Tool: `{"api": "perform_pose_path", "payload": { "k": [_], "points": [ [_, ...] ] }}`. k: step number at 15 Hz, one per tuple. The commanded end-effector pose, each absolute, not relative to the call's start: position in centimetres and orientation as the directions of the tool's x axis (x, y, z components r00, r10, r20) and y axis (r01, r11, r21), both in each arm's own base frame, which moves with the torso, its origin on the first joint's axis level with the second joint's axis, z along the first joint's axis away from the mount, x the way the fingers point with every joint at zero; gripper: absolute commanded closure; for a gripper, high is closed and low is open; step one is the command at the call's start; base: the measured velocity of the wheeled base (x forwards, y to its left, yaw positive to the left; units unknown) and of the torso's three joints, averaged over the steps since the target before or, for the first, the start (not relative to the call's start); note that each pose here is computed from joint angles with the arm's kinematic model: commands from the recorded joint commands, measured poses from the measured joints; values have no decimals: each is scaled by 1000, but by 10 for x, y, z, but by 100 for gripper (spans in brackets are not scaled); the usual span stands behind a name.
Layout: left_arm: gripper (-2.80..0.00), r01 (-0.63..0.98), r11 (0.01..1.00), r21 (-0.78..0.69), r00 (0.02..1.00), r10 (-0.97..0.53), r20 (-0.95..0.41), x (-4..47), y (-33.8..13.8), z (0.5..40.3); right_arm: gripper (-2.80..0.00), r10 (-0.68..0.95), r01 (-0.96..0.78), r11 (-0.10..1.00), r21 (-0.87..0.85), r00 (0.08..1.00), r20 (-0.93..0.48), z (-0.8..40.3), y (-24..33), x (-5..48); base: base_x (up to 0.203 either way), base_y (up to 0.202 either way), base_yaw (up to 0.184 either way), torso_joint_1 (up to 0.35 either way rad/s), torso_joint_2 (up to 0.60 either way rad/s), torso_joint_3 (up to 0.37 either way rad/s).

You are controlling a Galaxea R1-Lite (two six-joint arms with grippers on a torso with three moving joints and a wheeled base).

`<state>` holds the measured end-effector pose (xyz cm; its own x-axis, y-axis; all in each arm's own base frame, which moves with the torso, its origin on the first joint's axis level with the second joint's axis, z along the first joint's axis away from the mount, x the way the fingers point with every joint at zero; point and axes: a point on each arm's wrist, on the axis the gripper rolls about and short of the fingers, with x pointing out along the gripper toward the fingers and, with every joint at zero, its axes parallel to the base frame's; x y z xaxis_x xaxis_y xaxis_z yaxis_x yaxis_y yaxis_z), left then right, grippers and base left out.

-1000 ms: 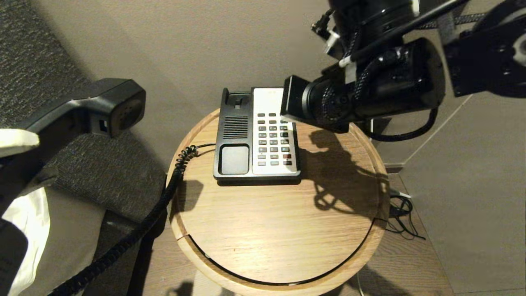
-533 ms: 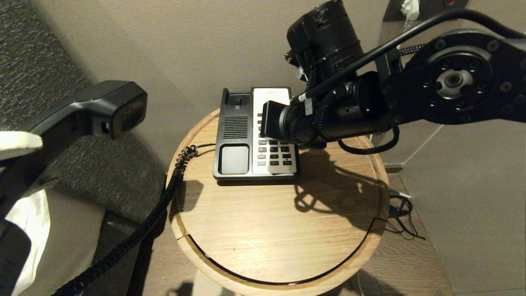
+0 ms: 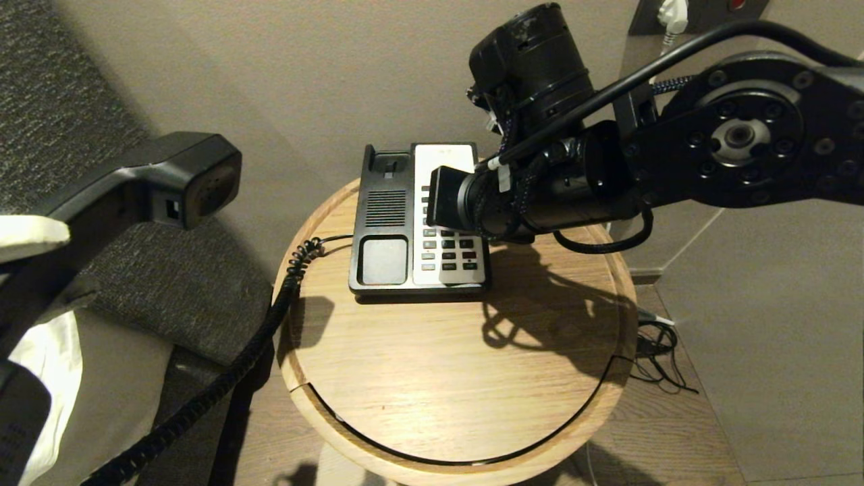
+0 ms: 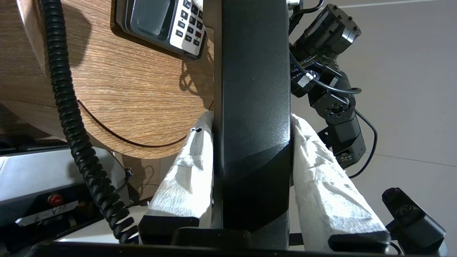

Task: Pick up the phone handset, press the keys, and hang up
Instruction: Dial the number

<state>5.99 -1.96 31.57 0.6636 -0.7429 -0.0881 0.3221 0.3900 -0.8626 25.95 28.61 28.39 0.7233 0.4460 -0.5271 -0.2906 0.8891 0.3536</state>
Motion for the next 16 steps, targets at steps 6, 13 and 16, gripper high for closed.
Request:
{"api": "perform_pose_path", "payload": {
  "k": [6, 13, 16],
  "points": [
    [0, 316, 385, -867, 659, -747, -91, 61, -20, 315, 0, 460, -300, 880, 368, 733, -501, 296, 281, 254, 0, 0, 0, 0, 0, 0],
    [0, 318, 385, -866, 659, -747, -89, 59, -20, 315, 0, 453, -294, 884, 364, 735, -505, 297, 277, 254, 0, 0, 0, 0, 0, 0],
    [0, 318, 385, -866, 659, -747, -89, 58, -20, 314, 0, 443, -284, 888, 361, 738, -509, 298, 273, 255, 0, 0, 0, 0, 0, 0]
  ]
}}
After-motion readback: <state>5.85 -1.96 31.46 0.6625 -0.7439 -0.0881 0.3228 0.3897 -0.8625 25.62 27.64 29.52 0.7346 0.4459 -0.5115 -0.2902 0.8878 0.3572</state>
